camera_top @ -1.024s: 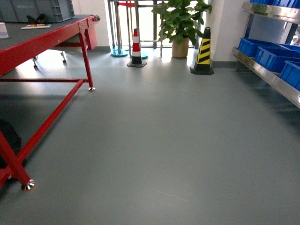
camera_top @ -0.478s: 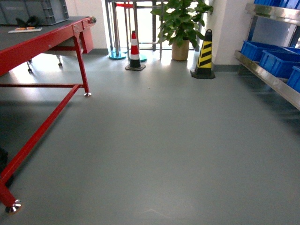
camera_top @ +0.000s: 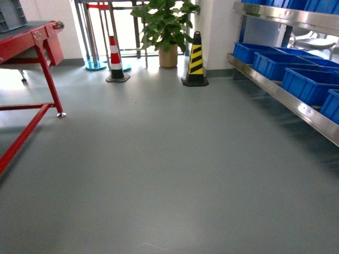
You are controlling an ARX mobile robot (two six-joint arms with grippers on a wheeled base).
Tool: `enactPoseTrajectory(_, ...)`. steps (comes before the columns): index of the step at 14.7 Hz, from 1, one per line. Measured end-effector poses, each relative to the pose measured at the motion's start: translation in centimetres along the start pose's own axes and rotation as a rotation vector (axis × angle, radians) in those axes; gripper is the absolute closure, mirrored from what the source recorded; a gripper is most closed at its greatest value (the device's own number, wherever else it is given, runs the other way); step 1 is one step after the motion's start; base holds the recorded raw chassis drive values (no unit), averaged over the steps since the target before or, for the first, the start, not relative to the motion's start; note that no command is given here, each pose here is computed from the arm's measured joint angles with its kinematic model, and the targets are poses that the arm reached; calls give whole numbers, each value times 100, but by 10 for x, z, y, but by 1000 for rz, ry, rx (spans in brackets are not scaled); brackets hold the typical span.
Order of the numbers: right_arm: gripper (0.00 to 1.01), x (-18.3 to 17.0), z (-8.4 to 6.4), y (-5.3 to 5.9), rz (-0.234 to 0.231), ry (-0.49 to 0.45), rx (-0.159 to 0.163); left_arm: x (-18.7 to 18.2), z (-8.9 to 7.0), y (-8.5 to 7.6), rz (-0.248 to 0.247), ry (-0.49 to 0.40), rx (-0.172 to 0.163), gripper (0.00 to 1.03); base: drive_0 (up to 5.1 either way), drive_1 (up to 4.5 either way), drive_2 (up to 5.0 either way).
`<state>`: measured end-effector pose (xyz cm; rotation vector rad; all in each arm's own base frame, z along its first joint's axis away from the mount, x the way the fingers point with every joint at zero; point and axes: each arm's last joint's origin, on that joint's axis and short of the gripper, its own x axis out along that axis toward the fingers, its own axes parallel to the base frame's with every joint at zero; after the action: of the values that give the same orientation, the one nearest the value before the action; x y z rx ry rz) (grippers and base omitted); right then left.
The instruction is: Sort blue parts and orange caps into right shelf containers
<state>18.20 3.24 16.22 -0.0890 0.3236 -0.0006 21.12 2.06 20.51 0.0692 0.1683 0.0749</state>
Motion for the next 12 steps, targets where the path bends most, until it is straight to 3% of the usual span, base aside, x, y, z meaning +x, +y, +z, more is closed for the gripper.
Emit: enactPoseTrajectory(12,58,0,0,0,0,0,0,0,0,0,0,0,0,58,-163,-163,-163)
